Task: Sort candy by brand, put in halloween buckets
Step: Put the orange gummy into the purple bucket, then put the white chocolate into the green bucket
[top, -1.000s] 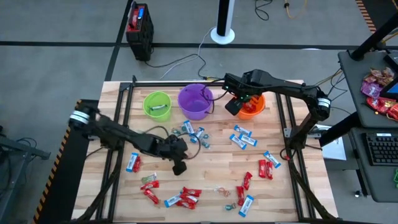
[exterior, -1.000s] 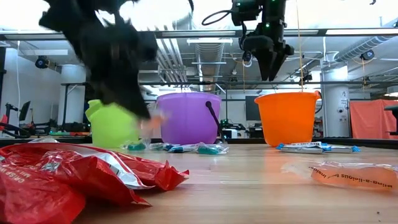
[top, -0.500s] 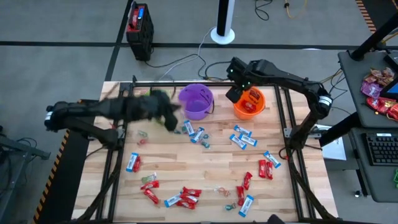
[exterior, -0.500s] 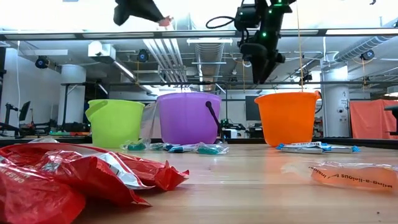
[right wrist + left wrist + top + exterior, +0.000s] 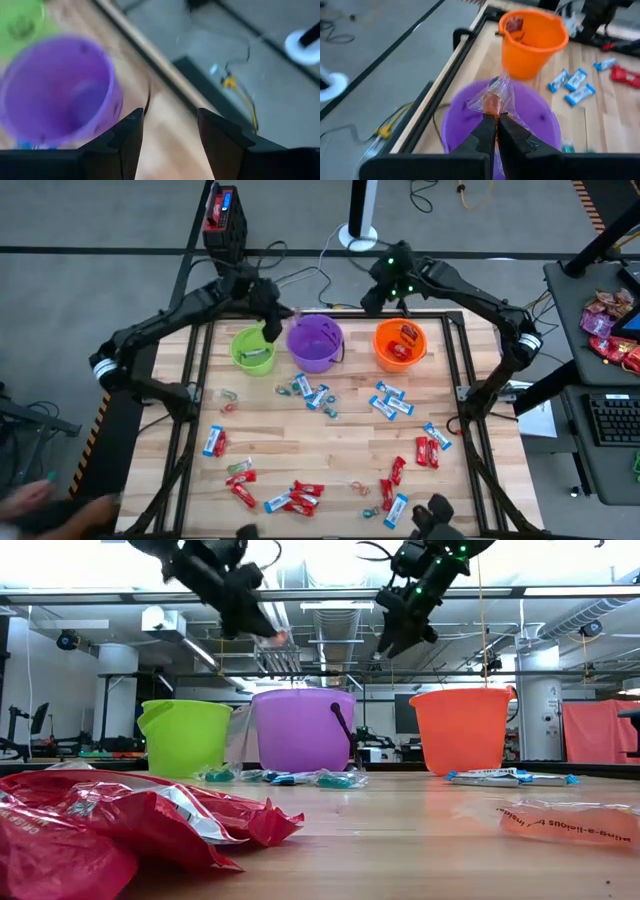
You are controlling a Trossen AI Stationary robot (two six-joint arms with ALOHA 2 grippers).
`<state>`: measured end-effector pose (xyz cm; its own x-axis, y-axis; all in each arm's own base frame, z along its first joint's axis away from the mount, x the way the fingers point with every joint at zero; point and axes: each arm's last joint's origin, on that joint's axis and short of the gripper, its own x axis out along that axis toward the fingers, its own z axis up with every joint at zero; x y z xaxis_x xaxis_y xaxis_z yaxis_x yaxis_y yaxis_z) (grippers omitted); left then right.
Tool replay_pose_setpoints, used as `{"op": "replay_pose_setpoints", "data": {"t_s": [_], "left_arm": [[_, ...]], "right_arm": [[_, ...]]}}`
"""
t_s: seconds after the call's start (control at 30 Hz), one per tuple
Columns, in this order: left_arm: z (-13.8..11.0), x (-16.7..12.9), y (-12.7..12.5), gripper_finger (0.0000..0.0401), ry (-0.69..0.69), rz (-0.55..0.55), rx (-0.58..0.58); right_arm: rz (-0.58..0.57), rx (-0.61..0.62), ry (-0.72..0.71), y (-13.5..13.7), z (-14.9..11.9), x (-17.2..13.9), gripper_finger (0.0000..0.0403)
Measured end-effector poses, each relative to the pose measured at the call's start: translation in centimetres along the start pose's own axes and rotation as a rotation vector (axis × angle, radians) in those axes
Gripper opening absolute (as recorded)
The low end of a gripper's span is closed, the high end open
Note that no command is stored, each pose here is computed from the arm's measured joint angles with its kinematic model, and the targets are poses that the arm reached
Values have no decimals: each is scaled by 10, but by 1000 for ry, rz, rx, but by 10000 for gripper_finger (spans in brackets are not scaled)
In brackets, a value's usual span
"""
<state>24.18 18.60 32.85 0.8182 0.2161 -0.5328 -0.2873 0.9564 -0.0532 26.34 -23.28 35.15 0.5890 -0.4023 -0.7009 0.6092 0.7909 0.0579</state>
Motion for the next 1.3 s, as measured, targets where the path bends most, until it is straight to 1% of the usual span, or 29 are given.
{"op": "replay_pose_setpoints", "data": {"t_s": [0.13,0.27,0.37,0.5,0.7,0.93,1.0,1.1,1.3], "left_arm": [[-3,29,13,0,-26,-14,9],[-13,50,17,0,42,-30,6],[-19,55,17,0,95,-45,21],[-19,59,16,0,97,-69,35],[-24,67,16,0,122,-75,-6],[-25,69,14,1,129,-81,-11],[-25,69,14,10,135,-81,-21],[-25,69,13,37,137,-82,-39],[-24,69,11,118,137,-81,-79]], "right_arm": [[-16,-27,-103,-7,10,-1,180],[-40,-46,-153,-12,15,-2,179],[-53,-40,-157,-15,15,-3,174],[-55,-61,-146,-16,14,-3,166],[-54,-87,-110,-15,10,-2,153],[-47,-95,-34,-15,3,-2,139],[-43,-93,-7,-14,0,-1,135],[-39,-84,21,-14,-2,-3,131],[-14,-81,12,-2,-3,-20,123]]}}
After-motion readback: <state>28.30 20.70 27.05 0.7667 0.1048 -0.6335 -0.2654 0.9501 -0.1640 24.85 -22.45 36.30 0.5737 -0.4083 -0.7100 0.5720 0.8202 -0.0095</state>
